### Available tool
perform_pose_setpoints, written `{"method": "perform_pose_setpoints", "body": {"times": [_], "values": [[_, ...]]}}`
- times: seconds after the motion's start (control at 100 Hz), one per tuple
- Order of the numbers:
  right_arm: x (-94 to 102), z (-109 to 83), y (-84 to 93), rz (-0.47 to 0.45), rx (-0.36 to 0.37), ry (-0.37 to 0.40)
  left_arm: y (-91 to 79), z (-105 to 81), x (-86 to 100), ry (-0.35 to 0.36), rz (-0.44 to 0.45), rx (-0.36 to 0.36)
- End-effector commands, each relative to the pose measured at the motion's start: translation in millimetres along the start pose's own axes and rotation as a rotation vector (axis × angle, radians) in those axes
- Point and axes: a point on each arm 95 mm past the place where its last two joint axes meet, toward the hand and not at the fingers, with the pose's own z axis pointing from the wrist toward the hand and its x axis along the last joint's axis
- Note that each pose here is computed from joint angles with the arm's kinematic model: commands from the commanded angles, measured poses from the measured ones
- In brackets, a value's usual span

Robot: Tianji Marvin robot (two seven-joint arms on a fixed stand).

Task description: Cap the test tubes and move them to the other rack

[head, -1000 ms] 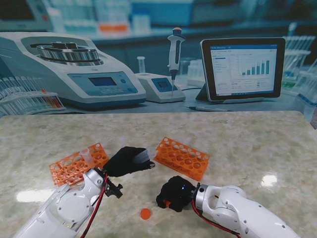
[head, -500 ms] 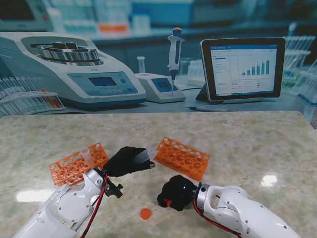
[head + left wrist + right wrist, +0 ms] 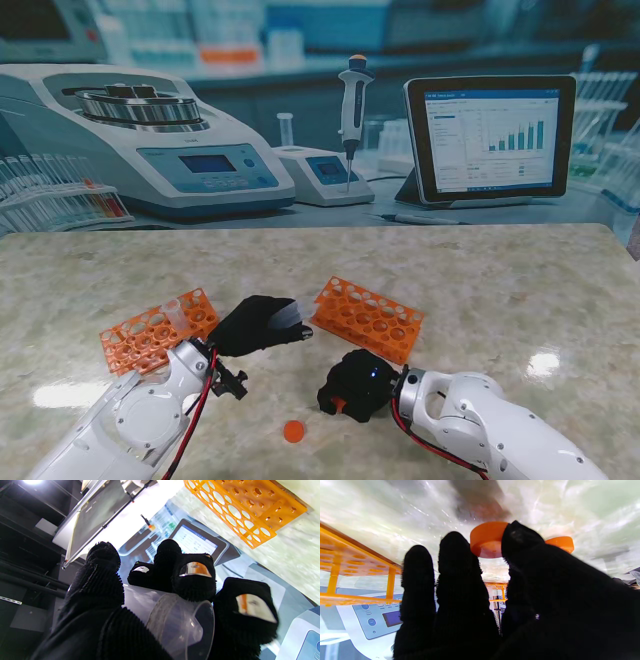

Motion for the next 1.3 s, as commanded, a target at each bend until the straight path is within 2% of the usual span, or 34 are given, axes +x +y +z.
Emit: {"method": "perform_pose_setpoints", "body": {"times": [0.0,1.29], "values": [[5.6,1.1,1.3,0.004,-0.005,0.011,0.3,-0.2,0.3,0.000,-0.002,-0.002],[11.1,-17.6,40.1,-0.032,-0.153,-0.016,1.2,0.3,0.7,0.002,-0.003,-0.007]]}}
